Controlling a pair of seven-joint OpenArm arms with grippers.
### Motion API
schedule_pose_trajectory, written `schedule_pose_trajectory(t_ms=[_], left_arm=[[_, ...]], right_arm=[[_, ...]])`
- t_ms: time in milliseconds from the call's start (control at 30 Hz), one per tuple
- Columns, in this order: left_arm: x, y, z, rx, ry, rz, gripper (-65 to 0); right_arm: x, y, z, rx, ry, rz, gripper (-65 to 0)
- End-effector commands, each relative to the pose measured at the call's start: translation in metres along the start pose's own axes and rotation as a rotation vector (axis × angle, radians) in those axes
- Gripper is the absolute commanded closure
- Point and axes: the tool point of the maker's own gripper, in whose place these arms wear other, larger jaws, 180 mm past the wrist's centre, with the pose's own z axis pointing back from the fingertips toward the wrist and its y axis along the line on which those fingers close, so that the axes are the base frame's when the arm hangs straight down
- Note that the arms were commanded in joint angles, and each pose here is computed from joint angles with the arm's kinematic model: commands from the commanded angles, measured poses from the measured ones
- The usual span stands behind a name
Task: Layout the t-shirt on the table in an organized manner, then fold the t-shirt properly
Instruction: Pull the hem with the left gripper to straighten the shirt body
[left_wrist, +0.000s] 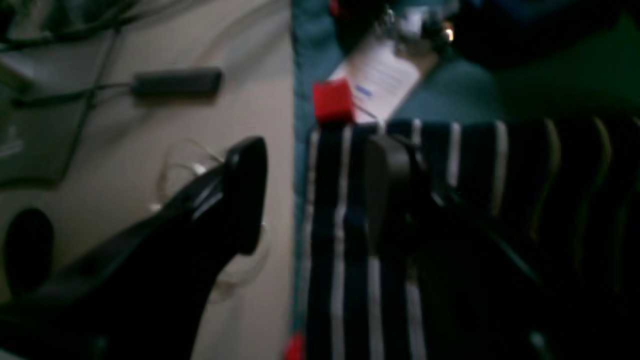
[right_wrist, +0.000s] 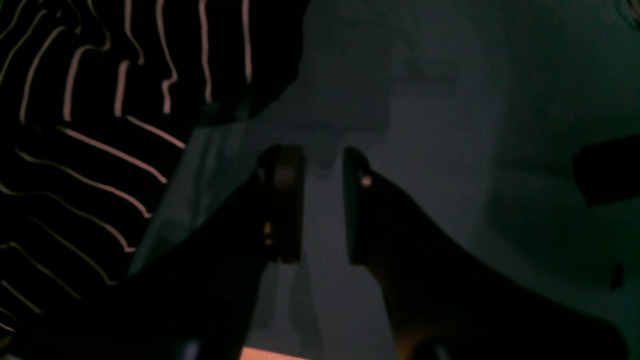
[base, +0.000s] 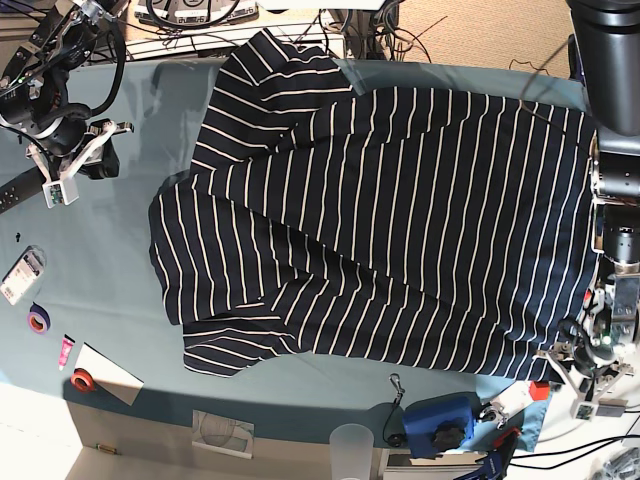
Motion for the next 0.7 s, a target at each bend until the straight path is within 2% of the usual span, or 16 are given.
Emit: schedule_pose_trajectory(t_ms=[0,200,333,467,533,667], left_arm=[[0.04,0.012,0.011,-0.01,-0.087,0.027,-31.5],[0.071,0.014,0.066,-0.275,-0.164,0.2,-21.5],[0.076,0.033,0.117,-0.39,-0.2,0.266,-8.3],[0.059,0.058,0.158,-0.421,-0.15,0.326,-5.2],[0.044,0.07,0.171,-0.419,-0.091,0.367,-2.7],[0.005,0.091,0.186,-0.36,0.04,0.34,-2.3]], right_arm=[[0.014,0.0,0.005,0.01,-0.054,0.015,-14.6],[0.021,0.001,0.01,0.036,-0.105,-0.012,-14.6],[0.031,0.006,0.022,0.097,-0.198,-0.059,-14.6],[0.013,0.012,0.023,0.121,-0.16,-0.079,-14.6],[-0.001,0.017,0.022,0.127,-0.126,-0.1,-14.6],[-0.035,0.032,0.017,0.137,-0.051,-0.165,-14.6]])
